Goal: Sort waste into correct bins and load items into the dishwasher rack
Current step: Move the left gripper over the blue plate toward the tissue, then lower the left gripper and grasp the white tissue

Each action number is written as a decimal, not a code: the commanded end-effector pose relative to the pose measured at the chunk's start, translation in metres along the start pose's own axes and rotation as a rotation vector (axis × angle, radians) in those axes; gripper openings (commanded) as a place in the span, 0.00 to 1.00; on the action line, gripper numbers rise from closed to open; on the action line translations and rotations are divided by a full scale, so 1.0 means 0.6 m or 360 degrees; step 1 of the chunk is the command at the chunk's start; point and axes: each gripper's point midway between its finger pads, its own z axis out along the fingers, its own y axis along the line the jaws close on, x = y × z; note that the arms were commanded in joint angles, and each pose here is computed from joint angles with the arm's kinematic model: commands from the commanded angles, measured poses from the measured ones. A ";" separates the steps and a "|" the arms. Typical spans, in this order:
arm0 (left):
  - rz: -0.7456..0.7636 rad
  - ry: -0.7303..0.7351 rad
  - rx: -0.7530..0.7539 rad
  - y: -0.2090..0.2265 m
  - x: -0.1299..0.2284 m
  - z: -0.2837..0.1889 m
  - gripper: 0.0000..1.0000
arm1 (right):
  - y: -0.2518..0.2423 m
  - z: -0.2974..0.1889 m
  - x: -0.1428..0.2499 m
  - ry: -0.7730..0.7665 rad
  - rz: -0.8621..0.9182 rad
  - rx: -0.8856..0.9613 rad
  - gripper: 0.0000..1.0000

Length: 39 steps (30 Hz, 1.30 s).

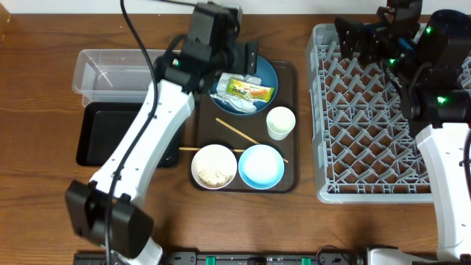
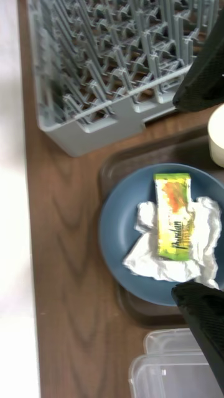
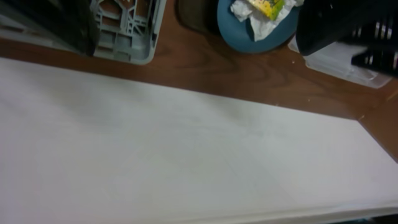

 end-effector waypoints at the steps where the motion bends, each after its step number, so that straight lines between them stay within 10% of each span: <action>1: -0.0024 -0.0023 -0.0007 -0.005 -0.037 0.012 0.90 | 0.010 0.000 -0.001 0.0016 0.0021 -0.0021 0.99; 15: -0.0041 0.0021 -0.0207 0.031 -0.054 0.069 0.89 | 0.006 -0.002 0.038 0.0164 0.0085 -0.0002 0.99; 39: -0.0438 0.0517 -0.0557 0.112 0.152 0.249 0.86 | 0.004 -0.011 0.093 0.0376 0.0135 0.0021 0.99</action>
